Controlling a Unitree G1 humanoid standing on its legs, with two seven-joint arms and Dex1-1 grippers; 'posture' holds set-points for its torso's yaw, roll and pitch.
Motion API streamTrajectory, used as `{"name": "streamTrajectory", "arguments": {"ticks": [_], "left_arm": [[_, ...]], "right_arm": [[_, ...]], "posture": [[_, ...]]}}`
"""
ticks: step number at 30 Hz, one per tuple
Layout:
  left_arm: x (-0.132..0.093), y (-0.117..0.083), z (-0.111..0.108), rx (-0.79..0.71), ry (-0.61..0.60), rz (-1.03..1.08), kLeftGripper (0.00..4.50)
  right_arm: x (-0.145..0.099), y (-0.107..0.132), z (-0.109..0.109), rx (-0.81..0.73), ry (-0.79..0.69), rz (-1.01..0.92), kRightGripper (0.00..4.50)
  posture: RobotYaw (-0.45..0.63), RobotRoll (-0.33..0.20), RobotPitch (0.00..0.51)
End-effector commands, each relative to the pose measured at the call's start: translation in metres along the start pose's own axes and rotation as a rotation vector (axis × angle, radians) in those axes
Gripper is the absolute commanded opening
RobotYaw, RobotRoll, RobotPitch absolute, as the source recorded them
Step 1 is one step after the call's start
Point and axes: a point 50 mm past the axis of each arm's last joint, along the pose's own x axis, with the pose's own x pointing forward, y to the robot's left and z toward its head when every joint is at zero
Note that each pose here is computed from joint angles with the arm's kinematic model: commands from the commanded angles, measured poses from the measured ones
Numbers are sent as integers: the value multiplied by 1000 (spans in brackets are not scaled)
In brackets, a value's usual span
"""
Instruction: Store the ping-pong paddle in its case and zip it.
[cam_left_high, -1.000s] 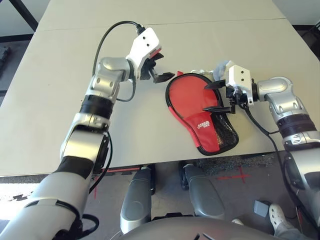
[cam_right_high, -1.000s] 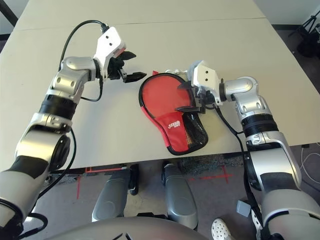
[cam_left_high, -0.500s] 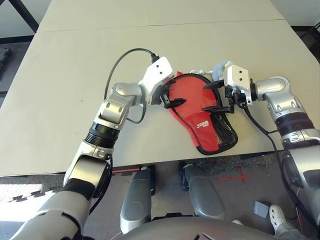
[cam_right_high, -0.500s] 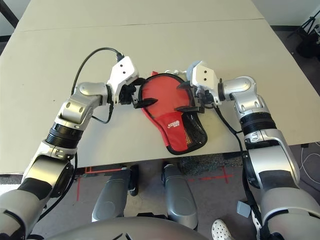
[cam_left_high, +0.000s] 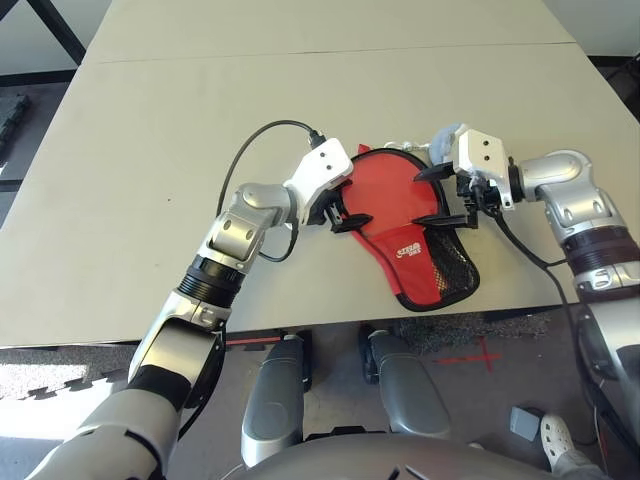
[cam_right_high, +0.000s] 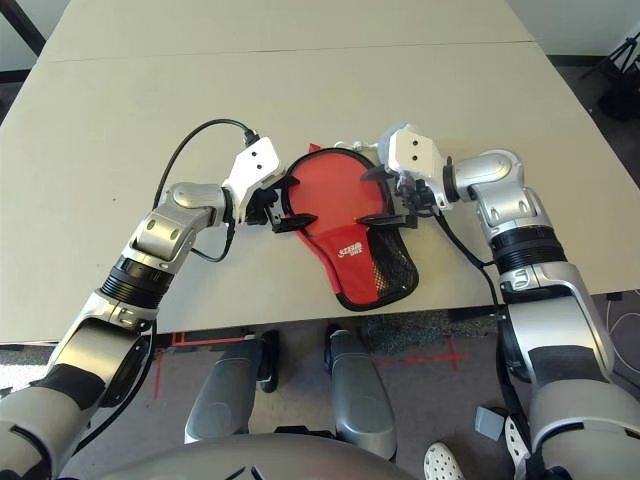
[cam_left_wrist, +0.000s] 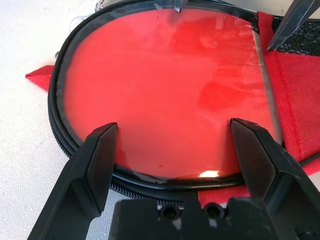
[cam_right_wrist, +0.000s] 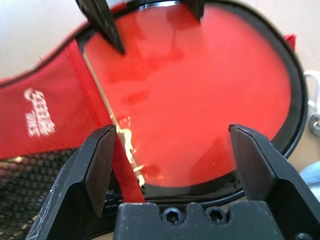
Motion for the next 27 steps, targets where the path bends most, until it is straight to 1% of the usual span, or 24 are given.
{"name": "streamTrajectory", "arguments": {"ticks": [1, 4, 6, 8, 13, 17, 22, 25, 27], "left_arm": [[7, -13, -24, -51, 90, -39, 4491], [8, -15, -25, -54, 91, -45, 4491], [8, -17, -25, -55, 93, -46, 4491], [8, -17, -26, -55, 95, -47, 4491], [4, -19, -26, -57, 98, -43, 4491], [2, -20, -27, -62, 102, -39, 4491], [1, -22, -28, -65, 102, -35, 4491], [1, -23, -27, -67, 102, -35, 4491], [1, -23, -26, -68, 101, -35, 4491]], "right_arm": [[-10, -11, 23, -45, -54, -38, 4500], [-16, -25, 37, -80, -73, -100, 4500], [-22, -34, 41, -98, -64, -148, 4500], [-29, -42, 40, -124, -22, -187, 4500], [-58, -58, 37, -150, 94, -263, 4500], [-69, -60, 29, -125, 158, -258, 4500], [-64, -57, 16, -81, 197, -208, 4500], [-54, -55, 8, -67, 218, -201, 4500], [-44, -54, 3, -59, 230, -204, 4500]], "posture": [[-31, 0, 240], [-29, 0, 241], [-29, 0, 241], [-22, 0, 243], [-6, 0, 249], [-6, 0, 249], [9, 0, 255], [9, 0, 255], [19, 0, 261]]}}
